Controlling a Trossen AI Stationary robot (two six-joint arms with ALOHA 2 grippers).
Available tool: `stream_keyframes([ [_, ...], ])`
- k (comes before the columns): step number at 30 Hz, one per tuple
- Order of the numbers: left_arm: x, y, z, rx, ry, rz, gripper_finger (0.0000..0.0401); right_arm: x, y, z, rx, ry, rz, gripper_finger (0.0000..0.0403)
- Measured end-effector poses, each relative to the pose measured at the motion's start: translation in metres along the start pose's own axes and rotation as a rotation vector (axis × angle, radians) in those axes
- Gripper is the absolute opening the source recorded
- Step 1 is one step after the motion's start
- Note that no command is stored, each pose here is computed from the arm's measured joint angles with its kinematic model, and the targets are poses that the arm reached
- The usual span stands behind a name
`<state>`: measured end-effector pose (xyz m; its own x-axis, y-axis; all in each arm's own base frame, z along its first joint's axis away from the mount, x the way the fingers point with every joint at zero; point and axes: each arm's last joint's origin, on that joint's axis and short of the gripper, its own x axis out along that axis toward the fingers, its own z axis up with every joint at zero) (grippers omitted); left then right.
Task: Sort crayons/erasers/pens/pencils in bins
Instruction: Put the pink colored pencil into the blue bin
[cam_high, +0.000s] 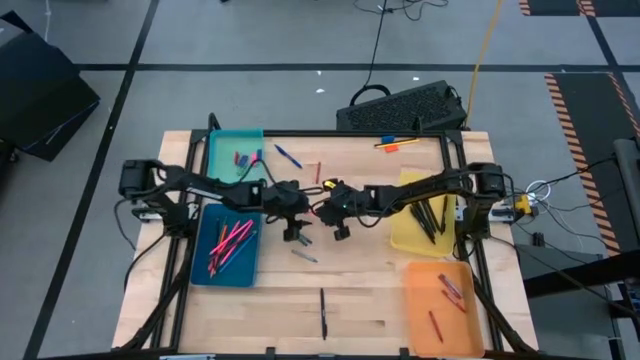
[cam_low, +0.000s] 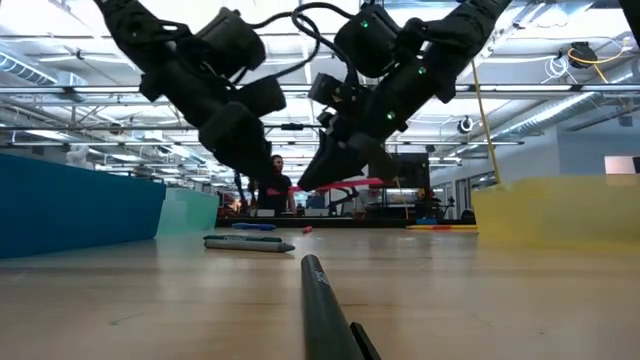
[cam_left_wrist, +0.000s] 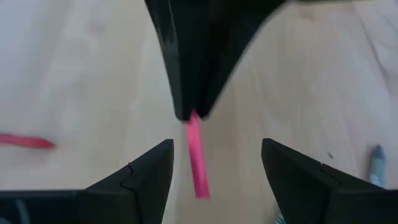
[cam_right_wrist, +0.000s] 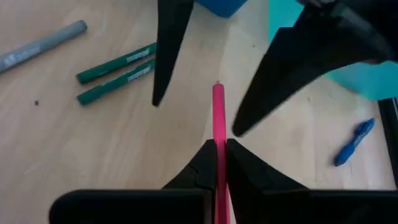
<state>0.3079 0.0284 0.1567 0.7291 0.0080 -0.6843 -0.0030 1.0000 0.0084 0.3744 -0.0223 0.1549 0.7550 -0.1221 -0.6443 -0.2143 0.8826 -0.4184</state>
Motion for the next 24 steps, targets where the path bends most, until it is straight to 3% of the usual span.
stream_keyframes([
  [3,0.009,-0.001,0.002,-0.022,0.016,-0.029,0.0241,0.000,0.001,0.001,-0.003,-0.008,-0.002,0.0014],
  [6,0.013,0.000,0.002,-0.042,0.040,-0.021,0.0214,0.000,0.000,0.002,-0.002,-0.008,-0.006,0.0014],
  [9,0.014,0.002,0.004,-0.065,0.051,0.003,0.0150,-0.001,0.001,0.002,-0.002,-0.002,-0.018,0.0014],
  [13,0.011,0.004,0.010,-0.090,0.064,0.042,0.0032,-0.001,0.004,0.004,-0.007,-0.002,-0.017,0.0016],
  [14,0.010,0.004,0.010,-0.096,0.066,0.060,0.0021,-0.001,0.004,0.005,-0.005,-0.006,-0.021,0.0018],
  [19,0.004,0.003,0.013,-0.088,0.067,0.102,0.0020,-0.003,0.006,0.009,0.025,-0.015,-0.047,0.0050],
  [24,-0.014,0.006,0.019,-0.045,0.061,0.124,0.0019,-0.034,0.001,0.029,0.044,-0.097,-0.058,0.0121],
])
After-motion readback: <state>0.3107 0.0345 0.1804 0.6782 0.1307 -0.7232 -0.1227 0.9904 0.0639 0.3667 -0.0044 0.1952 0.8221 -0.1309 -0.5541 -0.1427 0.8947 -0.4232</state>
